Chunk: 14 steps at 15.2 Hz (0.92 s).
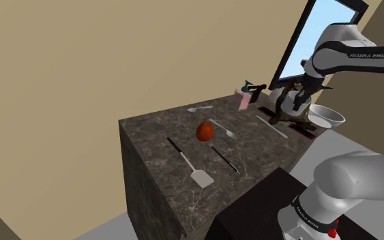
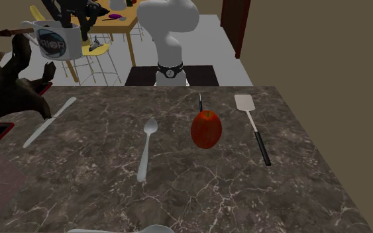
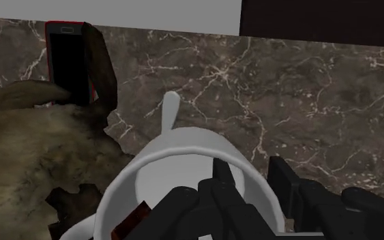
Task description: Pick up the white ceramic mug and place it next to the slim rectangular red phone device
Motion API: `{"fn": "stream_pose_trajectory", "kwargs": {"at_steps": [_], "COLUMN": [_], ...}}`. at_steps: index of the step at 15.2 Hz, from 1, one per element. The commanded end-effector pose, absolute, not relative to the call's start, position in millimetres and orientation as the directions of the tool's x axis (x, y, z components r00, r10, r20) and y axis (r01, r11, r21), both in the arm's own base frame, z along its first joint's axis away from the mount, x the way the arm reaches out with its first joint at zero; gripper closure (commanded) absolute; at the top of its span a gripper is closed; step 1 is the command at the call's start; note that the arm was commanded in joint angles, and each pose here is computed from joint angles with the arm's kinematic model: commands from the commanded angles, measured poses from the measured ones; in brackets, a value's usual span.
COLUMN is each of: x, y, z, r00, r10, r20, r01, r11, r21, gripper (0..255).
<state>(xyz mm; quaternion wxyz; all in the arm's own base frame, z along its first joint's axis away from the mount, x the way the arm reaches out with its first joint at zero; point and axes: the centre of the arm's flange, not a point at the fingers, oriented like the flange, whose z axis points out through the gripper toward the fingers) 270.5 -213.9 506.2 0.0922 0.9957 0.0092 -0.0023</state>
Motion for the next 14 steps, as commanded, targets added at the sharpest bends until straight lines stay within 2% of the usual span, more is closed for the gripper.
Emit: {"fn": "stream_pose_trajectory", "kwargs": {"at_steps": [1, 4, 14], "x": [250.5, 214.3, 214.3], "y": [-236.8, -271.2, -271.2], "z": [505.7, 505.8, 453.0], "r00": [1.0, 1.0, 1.0], "r10": [0.009, 0.009, 0.009], "r20": [-0.014, -0.014, -0.014], "r01": [0.012, 0.012, 0.012], "r11": [-0.983, -0.983, -0.983], "r21": [0.183, 0.183, 0.183], "gripper": [255, 255, 255]}}
